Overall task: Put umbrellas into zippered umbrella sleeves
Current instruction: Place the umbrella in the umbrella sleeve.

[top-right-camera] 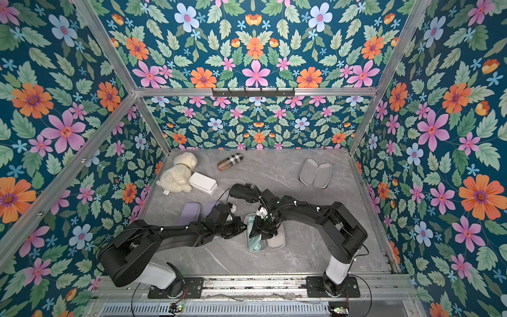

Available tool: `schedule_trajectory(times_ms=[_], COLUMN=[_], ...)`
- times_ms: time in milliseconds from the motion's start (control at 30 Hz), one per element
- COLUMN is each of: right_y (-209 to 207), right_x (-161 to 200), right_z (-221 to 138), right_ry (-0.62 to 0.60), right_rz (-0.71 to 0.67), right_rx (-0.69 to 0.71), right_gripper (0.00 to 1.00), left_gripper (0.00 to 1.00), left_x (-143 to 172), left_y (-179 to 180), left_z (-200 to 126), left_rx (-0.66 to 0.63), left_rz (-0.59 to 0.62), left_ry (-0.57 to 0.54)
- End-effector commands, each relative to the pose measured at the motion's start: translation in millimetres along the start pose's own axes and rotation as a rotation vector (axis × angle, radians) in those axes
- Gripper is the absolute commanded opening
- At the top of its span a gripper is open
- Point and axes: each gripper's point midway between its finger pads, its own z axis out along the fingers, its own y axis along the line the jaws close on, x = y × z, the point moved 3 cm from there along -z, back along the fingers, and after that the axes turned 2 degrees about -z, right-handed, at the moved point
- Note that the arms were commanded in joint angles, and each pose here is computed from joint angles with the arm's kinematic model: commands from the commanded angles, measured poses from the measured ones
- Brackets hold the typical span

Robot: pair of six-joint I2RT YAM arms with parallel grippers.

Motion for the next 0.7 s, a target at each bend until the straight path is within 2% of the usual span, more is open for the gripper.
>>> schedule_trajectory(times_ms=[0,133,233,500,667], right_y=[12,8,10,11,-12], right_x=[29,70,76,30,-5], right_z=[-20,-27,-23,-9,-9], right_ry=[0.059,0.171,0.226,0.279,0.222], right_rz=[-0.011,-0.033,-0.058,-0.091,-0.021], right_rx=[-0.051,-0.097,-0.148,-0.206,-0.154], right_gripper=[0.18,0.18,0.18,0.14,0.12], left_gripper=[0.00,0.00,0.00,0.00,0.00], left_x=[-6,-8,-7,0,3], left_y=[-3,-5,-9,-10,-11], left_z=[0,0,2,2,2], left_rx=[0.012,0.021,0.036,0.039,0.039], left_rz=[0.011,0.021,0.039,0.067,0.085], left_ry=[-0.033,-0.044,-0.041,-0.029,-0.021])
